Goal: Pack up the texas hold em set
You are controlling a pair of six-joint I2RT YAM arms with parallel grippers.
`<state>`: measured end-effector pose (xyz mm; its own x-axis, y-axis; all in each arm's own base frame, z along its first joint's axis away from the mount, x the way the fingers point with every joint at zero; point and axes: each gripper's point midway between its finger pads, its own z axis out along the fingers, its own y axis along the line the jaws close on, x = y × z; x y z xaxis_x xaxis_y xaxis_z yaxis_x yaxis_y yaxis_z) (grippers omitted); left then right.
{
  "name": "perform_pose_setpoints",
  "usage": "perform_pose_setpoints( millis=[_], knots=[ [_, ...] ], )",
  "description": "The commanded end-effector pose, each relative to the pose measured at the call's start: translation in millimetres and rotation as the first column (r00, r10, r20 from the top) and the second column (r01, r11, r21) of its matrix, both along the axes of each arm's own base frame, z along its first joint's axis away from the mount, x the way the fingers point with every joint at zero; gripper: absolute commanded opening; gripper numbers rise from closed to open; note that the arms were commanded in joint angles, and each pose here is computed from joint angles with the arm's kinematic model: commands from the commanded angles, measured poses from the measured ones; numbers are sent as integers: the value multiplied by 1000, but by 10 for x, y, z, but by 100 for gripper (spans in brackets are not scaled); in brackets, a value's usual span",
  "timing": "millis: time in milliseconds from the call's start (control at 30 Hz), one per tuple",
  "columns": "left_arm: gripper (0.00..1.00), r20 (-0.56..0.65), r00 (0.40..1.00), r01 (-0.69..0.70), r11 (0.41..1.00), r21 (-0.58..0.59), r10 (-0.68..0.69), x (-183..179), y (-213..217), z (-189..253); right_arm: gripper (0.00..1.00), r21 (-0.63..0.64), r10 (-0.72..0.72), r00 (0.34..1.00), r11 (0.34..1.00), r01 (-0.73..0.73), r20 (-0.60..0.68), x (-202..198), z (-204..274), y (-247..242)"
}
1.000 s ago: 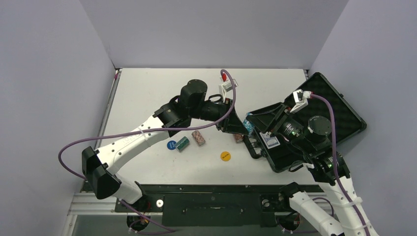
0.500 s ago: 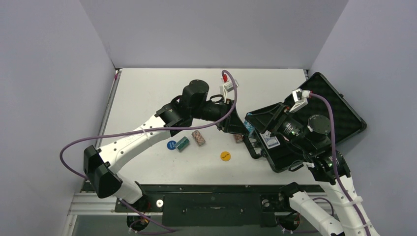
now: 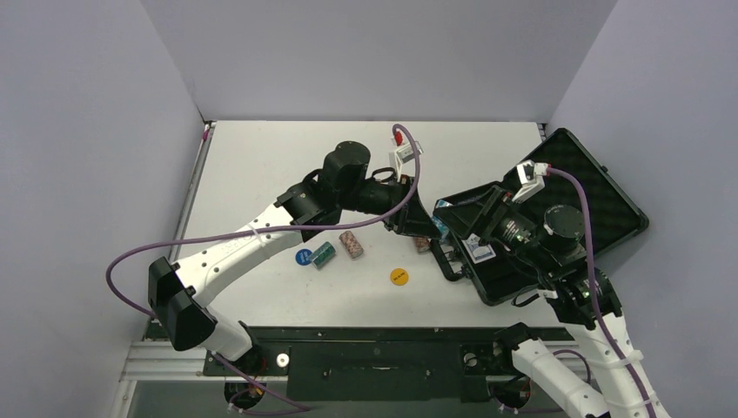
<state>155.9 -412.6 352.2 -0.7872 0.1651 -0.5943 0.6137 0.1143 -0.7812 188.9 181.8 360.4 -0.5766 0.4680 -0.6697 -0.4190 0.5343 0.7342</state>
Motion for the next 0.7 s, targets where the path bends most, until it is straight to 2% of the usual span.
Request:
perform_pose_setpoints(
  millis=[0, 300, 667],
  knots=[
    [0, 85, 996, -4, 994, -106, 13, 52, -8, 349, 68, 15, -18, 999, 1000, 17, 49, -28, 177, -36],
    [0, 83, 996, -5, 995, -102, 13, 61, -14, 326, 55, 29, -18, 999, 999, 16, 47, -7, 182, -20],
    [0, 82, 997, 4, 995, -102, 4, 63, -31, 289, 56, 31, -5, 999, 1000, 4, 33, 46, 152, 28]
  ],
)
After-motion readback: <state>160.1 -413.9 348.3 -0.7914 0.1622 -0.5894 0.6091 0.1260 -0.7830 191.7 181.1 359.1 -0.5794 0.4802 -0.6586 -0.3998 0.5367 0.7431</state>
